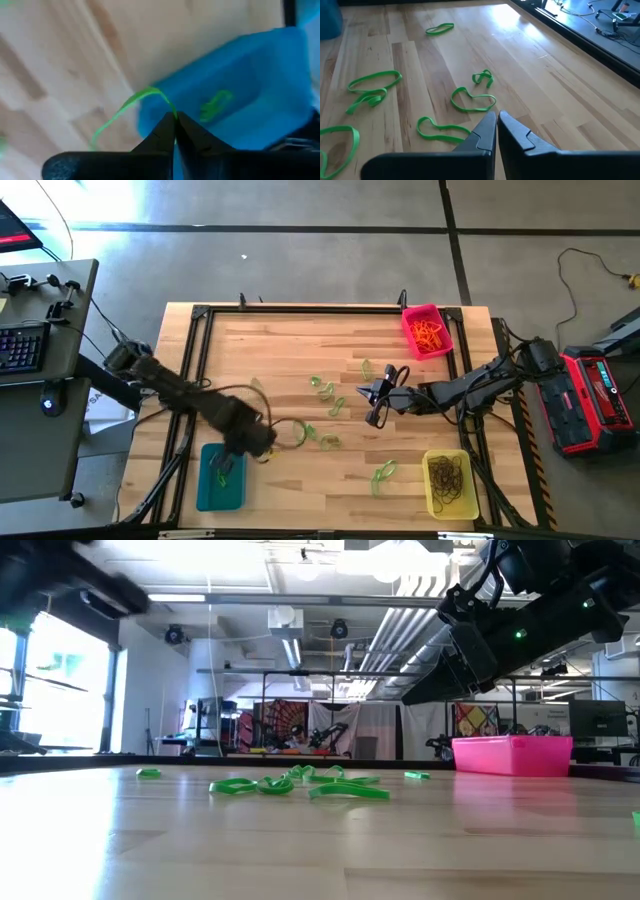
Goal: Sort rubber bands into baskets
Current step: Put the green rubber band into the blue bin
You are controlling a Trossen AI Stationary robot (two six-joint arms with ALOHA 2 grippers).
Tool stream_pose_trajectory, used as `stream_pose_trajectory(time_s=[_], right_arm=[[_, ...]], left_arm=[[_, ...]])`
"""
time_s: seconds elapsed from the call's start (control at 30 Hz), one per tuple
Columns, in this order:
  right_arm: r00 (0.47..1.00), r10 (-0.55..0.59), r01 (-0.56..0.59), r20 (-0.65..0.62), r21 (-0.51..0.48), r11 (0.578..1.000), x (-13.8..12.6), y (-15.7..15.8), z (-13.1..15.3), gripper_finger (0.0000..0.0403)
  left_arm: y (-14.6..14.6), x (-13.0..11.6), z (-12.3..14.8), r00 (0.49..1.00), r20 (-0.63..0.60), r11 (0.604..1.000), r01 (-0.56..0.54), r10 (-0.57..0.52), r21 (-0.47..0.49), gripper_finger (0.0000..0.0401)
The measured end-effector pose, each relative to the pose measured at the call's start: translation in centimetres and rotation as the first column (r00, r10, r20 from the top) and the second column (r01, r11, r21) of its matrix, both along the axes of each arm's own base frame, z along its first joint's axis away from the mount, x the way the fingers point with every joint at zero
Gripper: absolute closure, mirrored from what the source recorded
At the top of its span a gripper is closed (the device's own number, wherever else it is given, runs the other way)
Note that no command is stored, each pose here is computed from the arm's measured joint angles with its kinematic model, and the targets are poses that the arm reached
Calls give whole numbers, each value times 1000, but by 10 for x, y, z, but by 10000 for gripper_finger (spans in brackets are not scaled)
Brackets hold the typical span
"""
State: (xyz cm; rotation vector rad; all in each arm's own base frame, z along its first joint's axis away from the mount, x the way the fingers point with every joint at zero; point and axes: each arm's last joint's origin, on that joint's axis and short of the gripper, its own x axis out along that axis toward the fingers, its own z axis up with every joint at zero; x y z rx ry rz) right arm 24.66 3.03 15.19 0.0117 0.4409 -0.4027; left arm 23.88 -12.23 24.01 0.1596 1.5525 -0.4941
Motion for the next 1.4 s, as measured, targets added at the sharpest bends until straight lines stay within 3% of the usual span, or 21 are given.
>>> stream_pose_trajectory(time_s=[0.27, 0.4, 0.9, 1.1, 1.4], right_arm=[[1000, -1, 1, -1, -1, 1000, 0, 0, 0, 396], [1000, -1, 1, -1, -1, 1000, 0, 0, 0, 396], [1000, 1, -1, -3, -6, 1000, 0, 0, 0, 396], [1000, 2, -2, -4, -8, 1000, 0, 0, 0, 396], [1000, 3, -3, -5, -9, 1000, 0, 0, 0, 396]], left_arm=[[-44, -38, -18, 990, -123, 997, -78, 75, -16, 401], [-59, -50, -34, 991, -93, 990, -104, 95, -99, 401], [-61, -64, -69, 967, -114, 960, -244, 230, -135, 397], [-62, -58, -62, 956, -70, 949, -291, 284, -124, 361], [-62, -57, -49, 933, -120, 933, -350, 339, -82, 292]])
